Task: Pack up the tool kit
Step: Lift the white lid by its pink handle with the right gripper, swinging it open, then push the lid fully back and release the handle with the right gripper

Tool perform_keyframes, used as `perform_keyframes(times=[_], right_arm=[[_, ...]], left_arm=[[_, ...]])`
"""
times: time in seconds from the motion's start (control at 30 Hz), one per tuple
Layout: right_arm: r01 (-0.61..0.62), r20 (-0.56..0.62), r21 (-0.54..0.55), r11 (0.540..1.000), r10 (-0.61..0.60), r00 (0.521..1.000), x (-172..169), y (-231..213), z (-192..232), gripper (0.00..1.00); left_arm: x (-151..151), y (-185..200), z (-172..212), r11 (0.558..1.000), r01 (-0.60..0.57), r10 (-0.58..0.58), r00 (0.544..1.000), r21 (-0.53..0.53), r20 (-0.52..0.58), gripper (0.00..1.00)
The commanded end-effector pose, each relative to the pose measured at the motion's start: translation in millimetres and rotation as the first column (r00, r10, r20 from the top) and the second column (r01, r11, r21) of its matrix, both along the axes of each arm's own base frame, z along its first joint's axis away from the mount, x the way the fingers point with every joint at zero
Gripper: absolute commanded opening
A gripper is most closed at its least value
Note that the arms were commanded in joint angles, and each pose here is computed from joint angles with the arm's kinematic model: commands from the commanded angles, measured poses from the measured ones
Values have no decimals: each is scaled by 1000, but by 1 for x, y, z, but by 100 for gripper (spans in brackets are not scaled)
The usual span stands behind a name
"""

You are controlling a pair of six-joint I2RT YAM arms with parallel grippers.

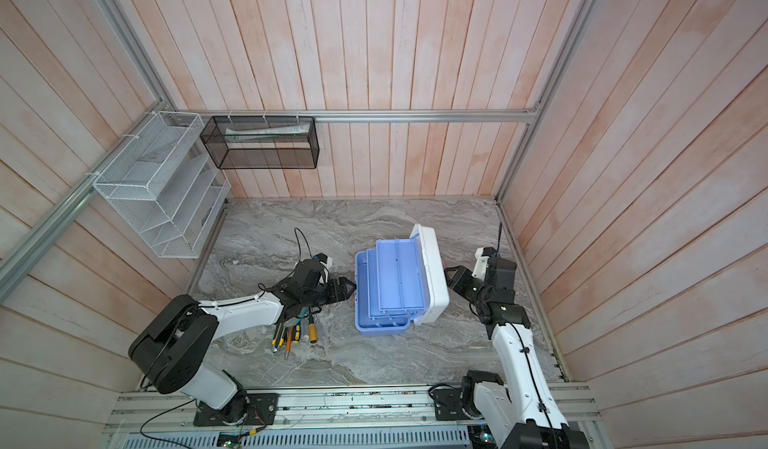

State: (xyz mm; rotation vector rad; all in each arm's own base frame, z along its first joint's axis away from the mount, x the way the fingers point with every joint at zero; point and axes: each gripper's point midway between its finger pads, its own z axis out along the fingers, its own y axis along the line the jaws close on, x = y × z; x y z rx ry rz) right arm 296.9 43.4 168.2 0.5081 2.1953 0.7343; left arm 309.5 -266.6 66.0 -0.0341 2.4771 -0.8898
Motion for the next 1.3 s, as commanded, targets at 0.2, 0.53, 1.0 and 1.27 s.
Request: perform_keyframes(times=[0.2,0.53,1.0,1.27], right_arm=[[59,51,-127,990,-53,997,4,-22,31,49],[-57,59,-128,990,65,996,8,-5,37,41],[-215,22,-310,926,233,972,22,55,33,41],[-277,33,-332,902,305,952,37,82,41,41]], left_arm=[[-7,-7,3,998,55,-55,998,10,23,88],[-16,-18,17,994,100,-96,992,-46,86,88],[-38,-62,29,965,241,-226,965,-107,129,88],[-56,-90,36,945,311,-295,945,-103,142,88]])
